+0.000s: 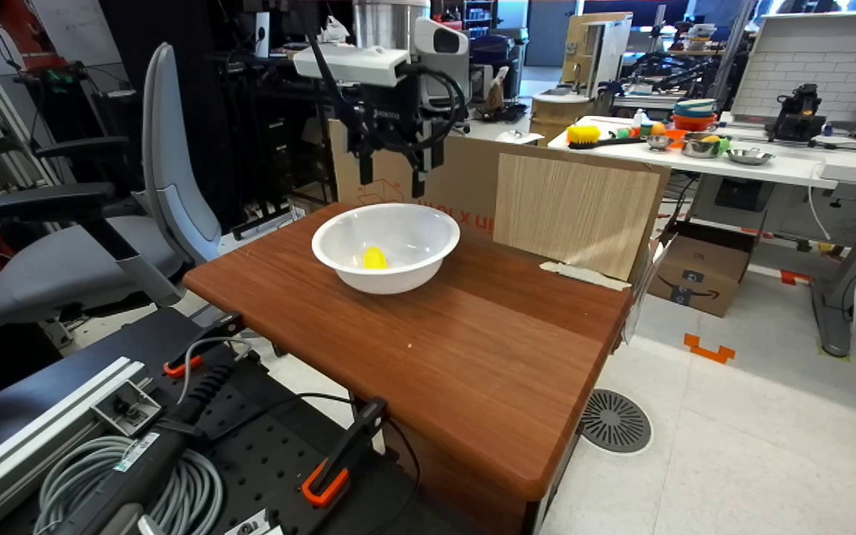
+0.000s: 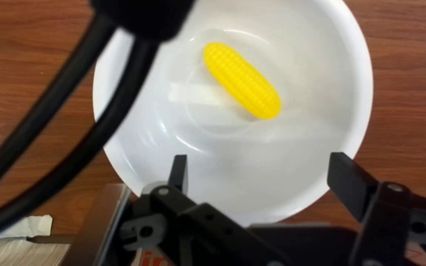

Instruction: Put the corn toy in the bowl

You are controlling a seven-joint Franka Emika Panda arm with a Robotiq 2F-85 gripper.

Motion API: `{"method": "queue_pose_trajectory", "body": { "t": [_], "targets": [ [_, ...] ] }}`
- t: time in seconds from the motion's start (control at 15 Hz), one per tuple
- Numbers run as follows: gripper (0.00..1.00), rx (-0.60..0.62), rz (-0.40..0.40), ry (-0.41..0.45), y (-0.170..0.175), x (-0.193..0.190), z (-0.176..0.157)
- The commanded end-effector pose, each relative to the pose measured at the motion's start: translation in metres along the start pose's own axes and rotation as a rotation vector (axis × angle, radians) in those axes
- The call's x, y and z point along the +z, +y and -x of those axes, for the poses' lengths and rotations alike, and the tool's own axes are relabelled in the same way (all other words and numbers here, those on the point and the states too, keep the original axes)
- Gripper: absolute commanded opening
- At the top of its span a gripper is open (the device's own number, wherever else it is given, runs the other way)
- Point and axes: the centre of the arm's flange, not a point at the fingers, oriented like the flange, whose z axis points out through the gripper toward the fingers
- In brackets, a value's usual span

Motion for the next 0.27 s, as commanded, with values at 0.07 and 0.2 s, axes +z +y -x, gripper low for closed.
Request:
{"method": "queue_pose_trajectory", "body": {
  "t": [0.07,0.2],
  "targets": [
    [1.00,0.001,-0.038,0.061,0.004,-0.066,0.044],
    [1.00,0.002,-0.010,0.060,0.001,-0.050,0.020]
  ]
}}
